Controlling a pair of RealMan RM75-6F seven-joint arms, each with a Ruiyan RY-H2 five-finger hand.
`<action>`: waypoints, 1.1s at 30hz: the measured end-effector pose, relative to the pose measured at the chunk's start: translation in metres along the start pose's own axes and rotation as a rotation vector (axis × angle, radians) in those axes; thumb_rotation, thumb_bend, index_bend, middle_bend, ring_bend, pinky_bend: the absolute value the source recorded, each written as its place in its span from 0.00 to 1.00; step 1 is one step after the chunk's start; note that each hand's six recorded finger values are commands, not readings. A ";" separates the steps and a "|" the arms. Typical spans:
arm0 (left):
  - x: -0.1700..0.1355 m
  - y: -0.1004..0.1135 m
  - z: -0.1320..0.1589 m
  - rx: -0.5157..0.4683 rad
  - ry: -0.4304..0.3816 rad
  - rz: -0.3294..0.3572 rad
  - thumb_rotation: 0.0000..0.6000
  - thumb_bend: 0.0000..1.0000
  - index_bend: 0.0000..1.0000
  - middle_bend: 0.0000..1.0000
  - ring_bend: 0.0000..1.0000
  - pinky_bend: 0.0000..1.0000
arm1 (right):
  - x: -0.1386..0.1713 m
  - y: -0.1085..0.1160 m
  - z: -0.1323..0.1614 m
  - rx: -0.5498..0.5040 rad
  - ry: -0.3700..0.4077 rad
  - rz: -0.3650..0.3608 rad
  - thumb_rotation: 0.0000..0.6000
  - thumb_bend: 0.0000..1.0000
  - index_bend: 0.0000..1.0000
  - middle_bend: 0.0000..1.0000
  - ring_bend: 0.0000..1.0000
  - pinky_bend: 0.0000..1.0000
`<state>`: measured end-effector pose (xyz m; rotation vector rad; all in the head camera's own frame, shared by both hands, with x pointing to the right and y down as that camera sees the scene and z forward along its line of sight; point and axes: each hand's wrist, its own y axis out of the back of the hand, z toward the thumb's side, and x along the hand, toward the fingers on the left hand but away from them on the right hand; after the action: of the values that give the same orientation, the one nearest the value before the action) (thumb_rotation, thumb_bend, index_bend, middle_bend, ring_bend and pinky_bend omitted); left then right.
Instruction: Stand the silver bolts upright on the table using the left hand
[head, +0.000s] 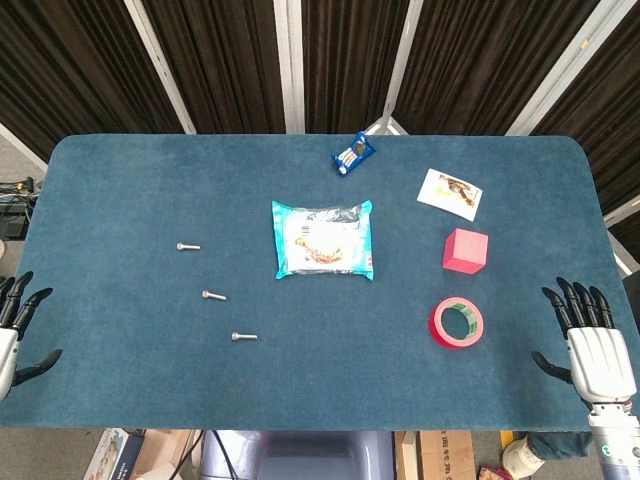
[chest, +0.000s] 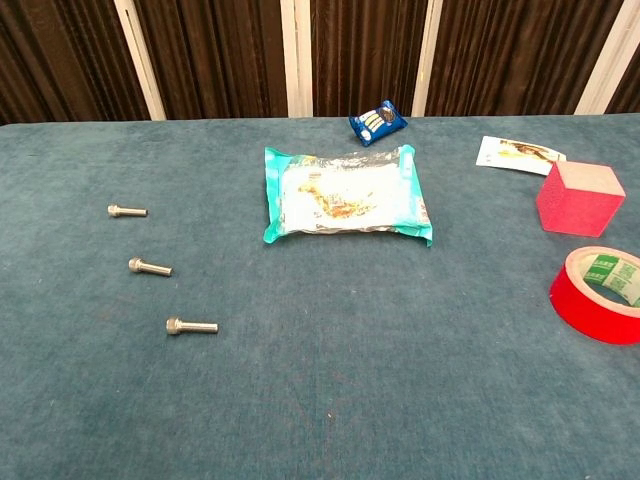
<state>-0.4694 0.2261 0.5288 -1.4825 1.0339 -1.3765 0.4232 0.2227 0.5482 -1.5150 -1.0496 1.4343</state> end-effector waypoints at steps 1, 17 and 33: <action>0.000 0.001 0.000 -0.001 0.001 0.003 1.00 0.25 0.19 0.00 0.00 0.04 | 0.000 0.000 0.000 0.000 0.001 0.000 1.00 0.15 0.15 0.06 0.02 0.00; 0.018 -0.024 0.004 0.049 -0.013 -0.065 1.00 0.25 0.20 0.01 0.00 0.04 | -0.003 -0.001 -0.008 -0.011 -0.029 0.008 1.00 0.15 0.15 0.06 0.02 0.00; 0.115 -0.043 0.047 0.115 -0.137 -0.168 1.00 0.27 0.26 0.07 0.00 0.04 | -0.005 -0.012 -0.009 0.035 -0.048 0.037 1.00 0.15 0.15 0.06 0.02 0.00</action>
<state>-0.4155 0.1317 0.6022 -1.5826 0.7461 -1.4039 0.4311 0.2219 0.5619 -1.4887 -1.0251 1.5140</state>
